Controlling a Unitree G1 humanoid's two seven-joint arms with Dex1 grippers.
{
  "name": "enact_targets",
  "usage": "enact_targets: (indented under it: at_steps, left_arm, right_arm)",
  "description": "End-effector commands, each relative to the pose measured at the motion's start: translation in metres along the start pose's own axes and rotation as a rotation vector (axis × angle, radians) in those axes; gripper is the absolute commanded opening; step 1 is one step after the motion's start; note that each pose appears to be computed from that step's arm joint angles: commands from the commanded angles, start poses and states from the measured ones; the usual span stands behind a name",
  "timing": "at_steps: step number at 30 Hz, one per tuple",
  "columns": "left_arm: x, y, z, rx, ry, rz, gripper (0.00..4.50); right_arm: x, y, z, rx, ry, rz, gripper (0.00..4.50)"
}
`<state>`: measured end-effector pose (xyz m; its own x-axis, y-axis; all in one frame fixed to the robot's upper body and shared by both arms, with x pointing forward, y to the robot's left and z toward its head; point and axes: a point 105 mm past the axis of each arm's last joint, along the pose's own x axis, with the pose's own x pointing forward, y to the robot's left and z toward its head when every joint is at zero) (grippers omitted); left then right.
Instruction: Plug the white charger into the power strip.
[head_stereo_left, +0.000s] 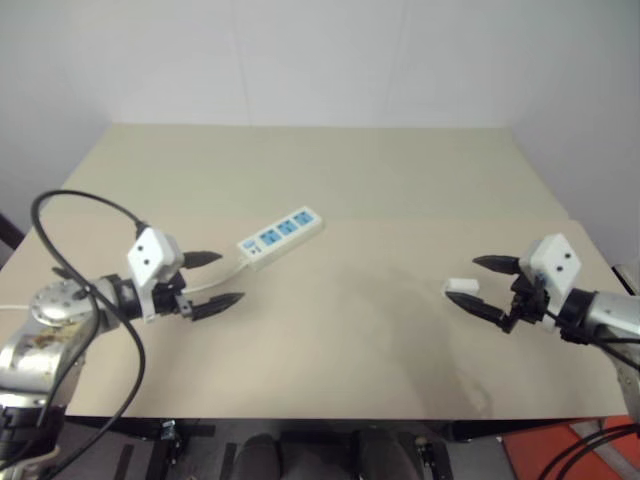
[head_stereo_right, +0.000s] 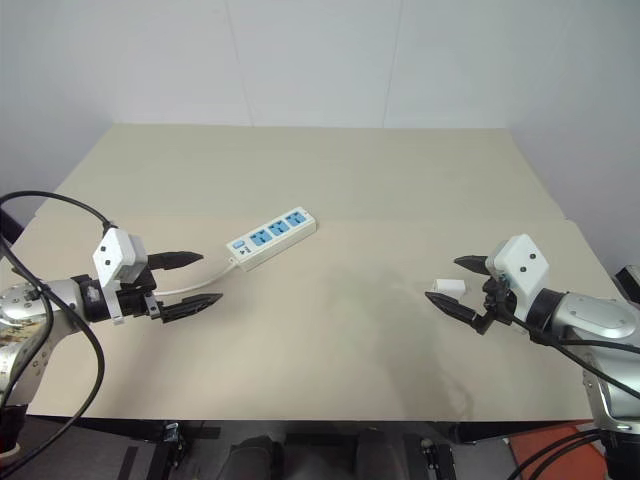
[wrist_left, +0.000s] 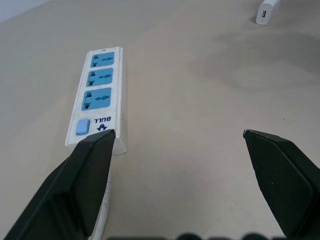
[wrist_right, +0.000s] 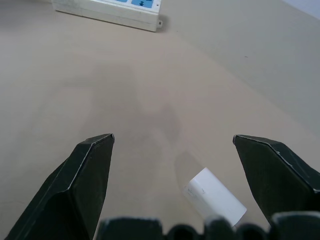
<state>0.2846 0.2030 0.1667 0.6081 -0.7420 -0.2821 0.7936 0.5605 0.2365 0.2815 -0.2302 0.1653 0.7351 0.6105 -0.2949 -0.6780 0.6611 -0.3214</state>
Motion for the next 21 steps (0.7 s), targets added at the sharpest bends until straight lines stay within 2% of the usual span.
enact_targets:
  at_steps: [1,12,21]
  left_arm:
    - [-0.006,0.005,0.01,0.04,-0.03,0.029,4.48]
    - [0.009,0.048,-0.008,-0.041,-0.056,0.181,4.48]
    - [0.058,0.078,-0.03,-0.059,-0.071,0.191,4.48]
  right_arm:
    - [-0.004,-0.004,0.013,-0.048,-0.028,-0.017,4.5]
    - [0.001,-0.005,0.017,-0.05,-0.045,-0.02,4.5]
    - [0.002,-0.008,0.027,-0.061,-0.075,-0.033,4.5]
